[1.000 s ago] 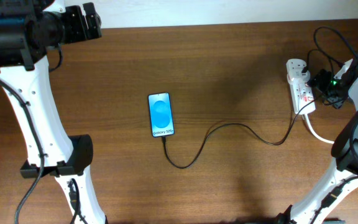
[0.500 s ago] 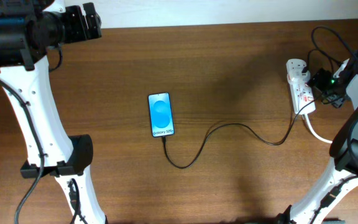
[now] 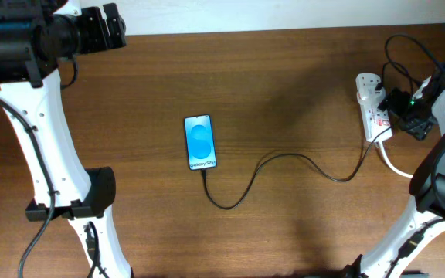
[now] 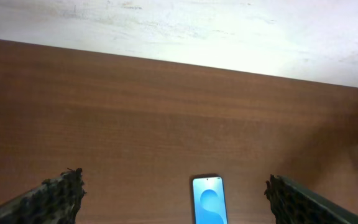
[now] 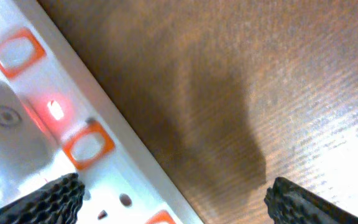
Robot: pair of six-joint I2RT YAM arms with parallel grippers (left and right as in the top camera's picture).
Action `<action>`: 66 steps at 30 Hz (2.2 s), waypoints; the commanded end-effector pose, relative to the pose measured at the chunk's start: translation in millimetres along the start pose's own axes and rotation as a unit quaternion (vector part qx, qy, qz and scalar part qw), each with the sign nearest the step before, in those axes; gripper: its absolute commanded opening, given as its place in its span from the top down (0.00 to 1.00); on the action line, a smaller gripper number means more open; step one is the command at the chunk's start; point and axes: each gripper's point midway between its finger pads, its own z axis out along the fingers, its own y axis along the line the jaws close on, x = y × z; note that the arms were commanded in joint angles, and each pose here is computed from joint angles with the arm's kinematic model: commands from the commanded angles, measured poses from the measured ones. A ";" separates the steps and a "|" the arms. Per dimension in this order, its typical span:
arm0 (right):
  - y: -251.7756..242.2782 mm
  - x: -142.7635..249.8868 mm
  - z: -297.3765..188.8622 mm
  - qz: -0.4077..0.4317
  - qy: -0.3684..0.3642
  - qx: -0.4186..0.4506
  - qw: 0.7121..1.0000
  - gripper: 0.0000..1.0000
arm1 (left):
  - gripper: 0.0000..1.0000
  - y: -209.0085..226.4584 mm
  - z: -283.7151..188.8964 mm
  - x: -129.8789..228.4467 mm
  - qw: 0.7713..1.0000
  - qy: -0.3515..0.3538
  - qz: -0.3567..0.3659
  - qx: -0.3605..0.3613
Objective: Plug charger to phone and switch on socket
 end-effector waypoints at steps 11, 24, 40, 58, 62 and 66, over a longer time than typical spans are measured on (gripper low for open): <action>-31.7 -65.3 -207.3 0.078 -0.128 -0.040 0.988 0.01 | 0.01 -1.6 -4.2 -1.4 1.000 -0.006 0.002 0.002; 119.6 50.0 -354.4 -0.121 -0.187 -0.150 0.963 0.01 | 0.01 -1.6 -4.2 -1.4 1.000 -0.006 0.002 0.002; 194.5 144.6 -342.2 -0.281 -0.088 -0.184 0.938 0.01 | 0.01 -1.4 -4.2 -1.4 1.000 -0.006 0.002 0.002; 160.8 194.6 -414.5 -0.337 -0.169 -0.179 0.909 0.02 | 0.01 -1.6 -4.2 -1.4 1.000 -0.006 0.002 0.002; 157.0 193.7 -410.2 -0.382 -0.188 -0.162 0.890 0.02 | 0.01 -1.6 -4.2 -1.5 1.000 -0.006 0.002 0.002; 147.7 181.8 -403.7 -0.372 -0.284 -0.148 0.871 0.02 | 0.01 -1.6 -4.2 -1.4 1.000 -0.006 0.002 0.002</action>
